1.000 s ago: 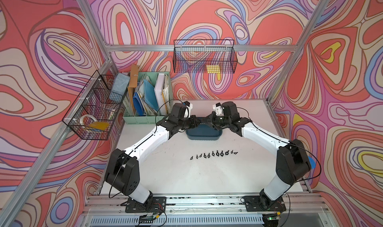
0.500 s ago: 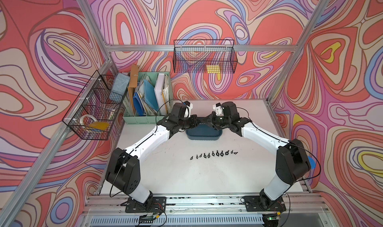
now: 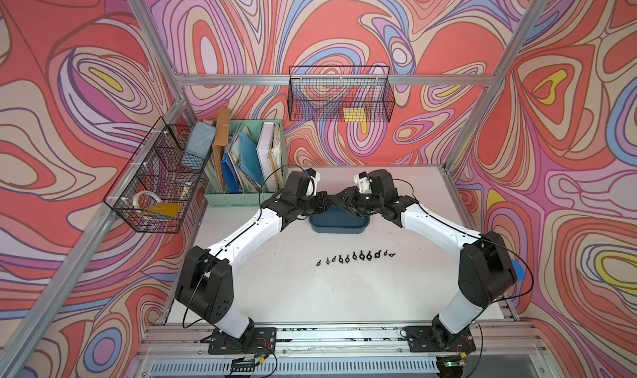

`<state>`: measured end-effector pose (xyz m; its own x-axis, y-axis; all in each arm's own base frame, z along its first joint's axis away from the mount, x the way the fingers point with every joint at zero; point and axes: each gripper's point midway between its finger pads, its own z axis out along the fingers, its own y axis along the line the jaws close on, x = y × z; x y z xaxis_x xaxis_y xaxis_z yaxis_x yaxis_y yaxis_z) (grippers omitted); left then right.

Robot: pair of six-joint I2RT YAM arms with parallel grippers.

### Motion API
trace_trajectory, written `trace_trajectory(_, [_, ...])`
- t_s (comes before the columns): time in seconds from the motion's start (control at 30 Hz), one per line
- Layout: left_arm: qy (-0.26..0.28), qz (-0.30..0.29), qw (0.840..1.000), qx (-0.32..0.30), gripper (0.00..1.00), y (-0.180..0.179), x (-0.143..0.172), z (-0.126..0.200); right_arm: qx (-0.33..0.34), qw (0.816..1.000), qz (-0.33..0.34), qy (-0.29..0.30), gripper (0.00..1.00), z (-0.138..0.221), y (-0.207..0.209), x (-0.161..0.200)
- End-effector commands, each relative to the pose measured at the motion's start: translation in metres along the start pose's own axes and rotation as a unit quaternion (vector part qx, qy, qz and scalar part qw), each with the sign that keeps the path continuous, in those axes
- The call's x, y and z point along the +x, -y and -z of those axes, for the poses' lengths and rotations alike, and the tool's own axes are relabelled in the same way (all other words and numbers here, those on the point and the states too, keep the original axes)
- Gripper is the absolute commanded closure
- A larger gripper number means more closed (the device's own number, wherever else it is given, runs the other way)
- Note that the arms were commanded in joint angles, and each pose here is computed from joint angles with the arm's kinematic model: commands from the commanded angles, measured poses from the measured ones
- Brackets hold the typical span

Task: Take out the wing nut from the storage box
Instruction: Pick up the wing nut from the storage box.

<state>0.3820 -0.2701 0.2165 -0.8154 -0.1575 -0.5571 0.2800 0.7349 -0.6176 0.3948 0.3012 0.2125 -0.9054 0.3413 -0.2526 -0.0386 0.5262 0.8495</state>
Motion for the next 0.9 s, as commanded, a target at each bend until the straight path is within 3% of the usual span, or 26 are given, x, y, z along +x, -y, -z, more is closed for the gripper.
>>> trace_trajectory(0.0, [-0.001, -0.013, 1.0, -0.016, 1.0, -0.004, 0.001, 0.006, 0.016, 1.0, 0.009, 0.015, 0.48, 0.01, 0.008, -0.008])
trace_trajectory(0.27, [-0.021, -0.025, 0.996, -0.084, 1.0, -0.036, 0.032, 0.027, 0.057, 0.998, 0.027, 0.031, 0.22, 0.018, 0.03, -0.017])
trace_trajectory(0.37, [-0.029, -0.031, 0.992, -0.115, 1.0, -0.051, 0.048, 0.037, 0.064, 0.997, 0.03, 0.028, 0.02, 0.015, 0.037, -0.018])
trace_trajectory(0.6, [-0.046, -0.041, 0.983, -0.175, 1.0, -0.081, 0.092, 0.054, 0.073, 0.997, 0.032, 0.018, 0.02, 0.009, 0.046, -0.016])
trace_trajectory(0.87, [-0.087, -0.048, 0.972, -0.214, 1.0, -0.103, 0.159, 0.05, 0.077, 0.996, 0.033, 0.004, 0.02, 0.007, 0.049, -0.012])
